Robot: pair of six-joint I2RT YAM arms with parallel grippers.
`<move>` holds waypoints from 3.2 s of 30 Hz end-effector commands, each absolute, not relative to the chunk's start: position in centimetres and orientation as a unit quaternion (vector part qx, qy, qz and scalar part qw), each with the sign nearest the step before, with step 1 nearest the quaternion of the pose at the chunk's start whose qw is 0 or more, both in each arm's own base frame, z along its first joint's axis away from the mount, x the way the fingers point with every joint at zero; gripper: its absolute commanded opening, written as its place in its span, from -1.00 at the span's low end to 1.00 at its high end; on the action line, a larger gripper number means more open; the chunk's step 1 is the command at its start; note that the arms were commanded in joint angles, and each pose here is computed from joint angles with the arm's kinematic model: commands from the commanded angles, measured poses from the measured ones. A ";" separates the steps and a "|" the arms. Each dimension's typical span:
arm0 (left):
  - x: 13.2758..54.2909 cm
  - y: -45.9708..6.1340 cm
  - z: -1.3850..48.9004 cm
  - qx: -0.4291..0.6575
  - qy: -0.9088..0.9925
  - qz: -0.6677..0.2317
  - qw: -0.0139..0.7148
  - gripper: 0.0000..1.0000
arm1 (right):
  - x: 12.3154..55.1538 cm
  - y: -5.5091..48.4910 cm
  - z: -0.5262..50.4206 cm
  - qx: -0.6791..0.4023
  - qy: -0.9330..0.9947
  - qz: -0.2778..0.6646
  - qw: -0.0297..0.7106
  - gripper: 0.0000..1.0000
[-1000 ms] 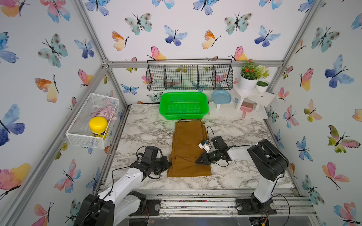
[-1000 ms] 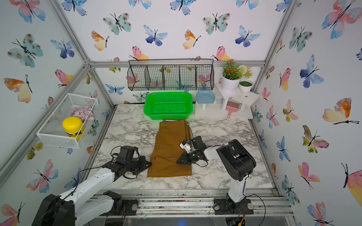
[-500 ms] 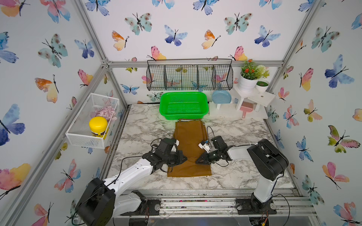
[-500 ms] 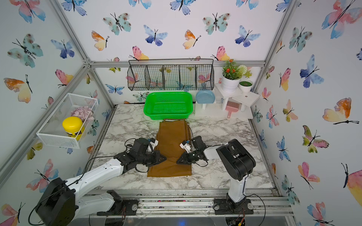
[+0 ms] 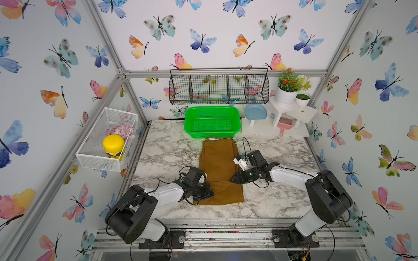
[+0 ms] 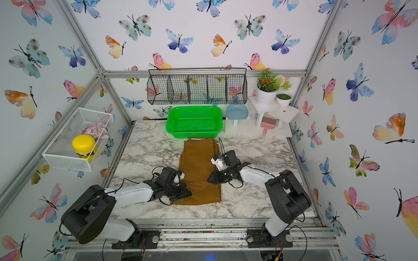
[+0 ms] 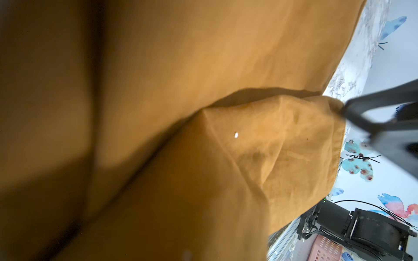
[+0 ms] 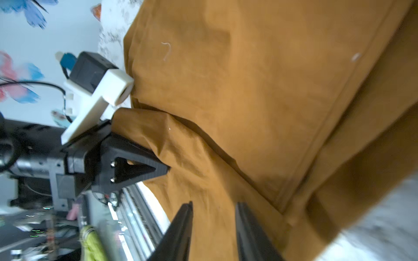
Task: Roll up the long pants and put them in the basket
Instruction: Roll the long pant at the center of the board.
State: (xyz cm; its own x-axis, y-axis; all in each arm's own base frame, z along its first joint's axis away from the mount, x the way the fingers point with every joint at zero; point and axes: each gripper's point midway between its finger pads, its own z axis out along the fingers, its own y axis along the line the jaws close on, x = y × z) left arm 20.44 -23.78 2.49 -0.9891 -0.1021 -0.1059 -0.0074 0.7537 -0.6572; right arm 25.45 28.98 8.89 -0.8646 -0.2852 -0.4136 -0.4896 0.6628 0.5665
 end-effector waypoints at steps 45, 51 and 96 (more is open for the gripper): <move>20.0 -21.6 0.2 -0.052 0.944 -0.320 0.056 -1.00 | 15.9 32.0 1.4 -0.540 0.795 -0.147 0.234 0.28; 20.0 -21.5 0.2 -0.053 0.944 -0.319 0.056 -1.00 | 16.4 30.9 0.1 -0.538 0.796 -0.166 0.221 0.20; 24.1 -19.6 9.8 -0.040 0.931 -0.324 0.165 -1.00 | 15.7 36.2 10.0 -0.453 0.861 0.227 0.049 -0.68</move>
